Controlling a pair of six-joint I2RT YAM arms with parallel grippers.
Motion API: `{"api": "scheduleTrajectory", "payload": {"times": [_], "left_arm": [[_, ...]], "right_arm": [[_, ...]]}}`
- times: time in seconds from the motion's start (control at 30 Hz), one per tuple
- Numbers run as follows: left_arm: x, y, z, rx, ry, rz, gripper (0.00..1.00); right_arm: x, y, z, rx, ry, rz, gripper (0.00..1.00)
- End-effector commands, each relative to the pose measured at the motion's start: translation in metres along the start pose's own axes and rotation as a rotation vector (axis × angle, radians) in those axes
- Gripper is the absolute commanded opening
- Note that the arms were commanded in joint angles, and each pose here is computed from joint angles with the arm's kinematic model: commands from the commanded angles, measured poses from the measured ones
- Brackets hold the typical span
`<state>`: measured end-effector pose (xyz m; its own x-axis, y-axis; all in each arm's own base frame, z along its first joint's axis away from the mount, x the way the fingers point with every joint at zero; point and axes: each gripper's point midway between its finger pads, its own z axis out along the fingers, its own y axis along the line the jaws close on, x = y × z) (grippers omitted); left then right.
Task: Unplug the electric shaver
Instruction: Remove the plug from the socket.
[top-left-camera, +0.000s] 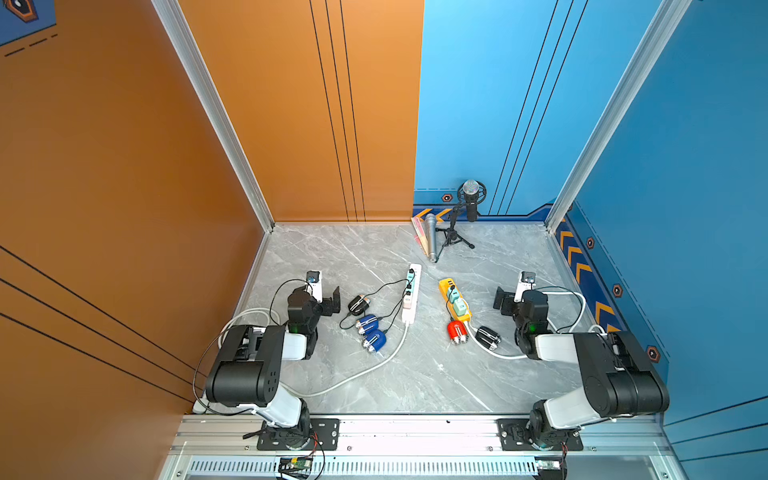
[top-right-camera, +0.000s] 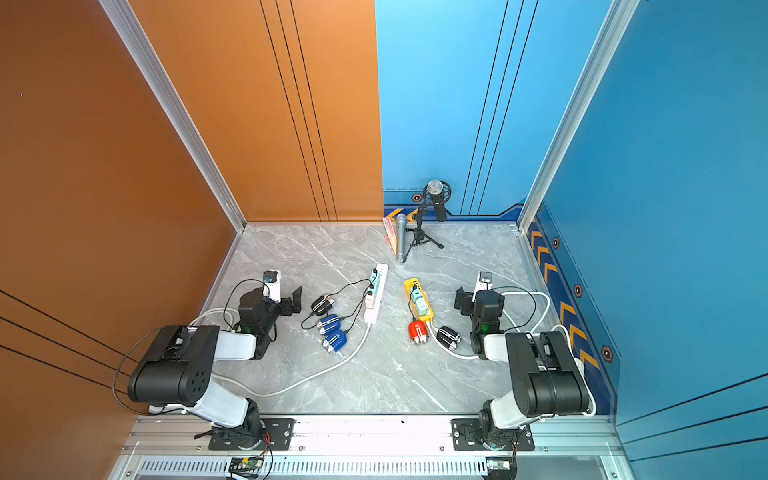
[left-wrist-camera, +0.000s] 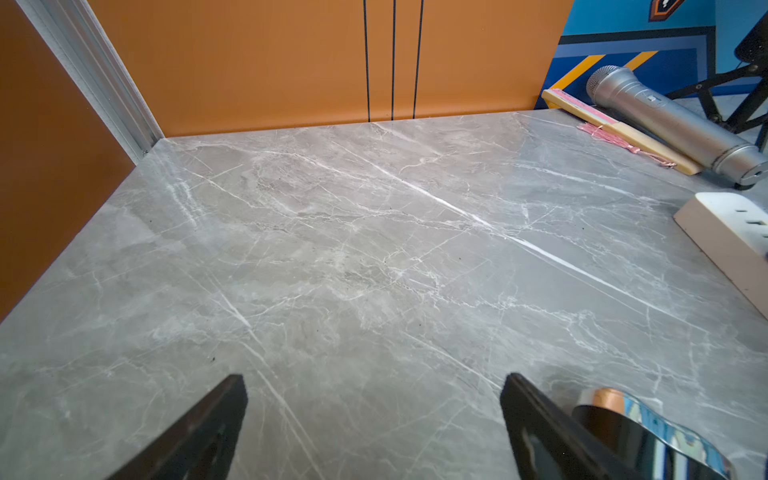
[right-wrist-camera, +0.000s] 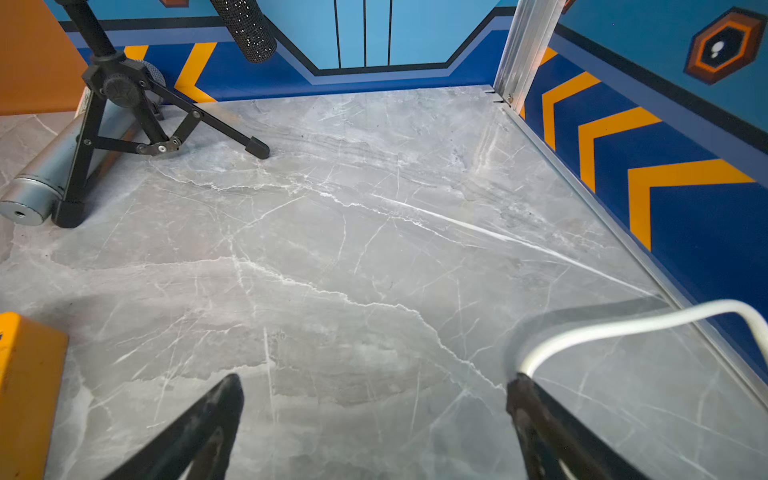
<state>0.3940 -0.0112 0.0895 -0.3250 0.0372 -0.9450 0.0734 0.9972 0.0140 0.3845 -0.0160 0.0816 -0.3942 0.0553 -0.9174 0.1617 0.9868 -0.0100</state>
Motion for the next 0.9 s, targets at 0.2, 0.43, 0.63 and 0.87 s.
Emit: {"api": "scheduleTrajectory", "payload": {"times": [0.2, 0.43, 0.63, 0.87], "left_arm": [[-0.0003, 0.005, 0.0008, -0.02, 0.011, -0.012, 0.98], [-0.0009, 0.0069, 0.0009, -0.026, 0.01, -0.021, 0.98], [-0.0011, 0.0085, 0.0012, -0.032, 0.009, -0.024, 0.99], [-0.0004, 0.0131, 0.002, -0.053, 0.012, -0.037, 0.98]], "right_arm": [[-0.0122, -0.0039, 0.0035, 0.019, -0.034, -0.005, 1.0], [-0.0121, -0.0039, 0.0035, 0.019, -0.034, -0.004, 1.0], [-0.0119, -0.0039, 0.0036, 0.019, -0.033, -0.005, 1.0], [-0.0113, -0.0041, 0.0037, 0.019, -0.031, -0.004, 1.0]]}}
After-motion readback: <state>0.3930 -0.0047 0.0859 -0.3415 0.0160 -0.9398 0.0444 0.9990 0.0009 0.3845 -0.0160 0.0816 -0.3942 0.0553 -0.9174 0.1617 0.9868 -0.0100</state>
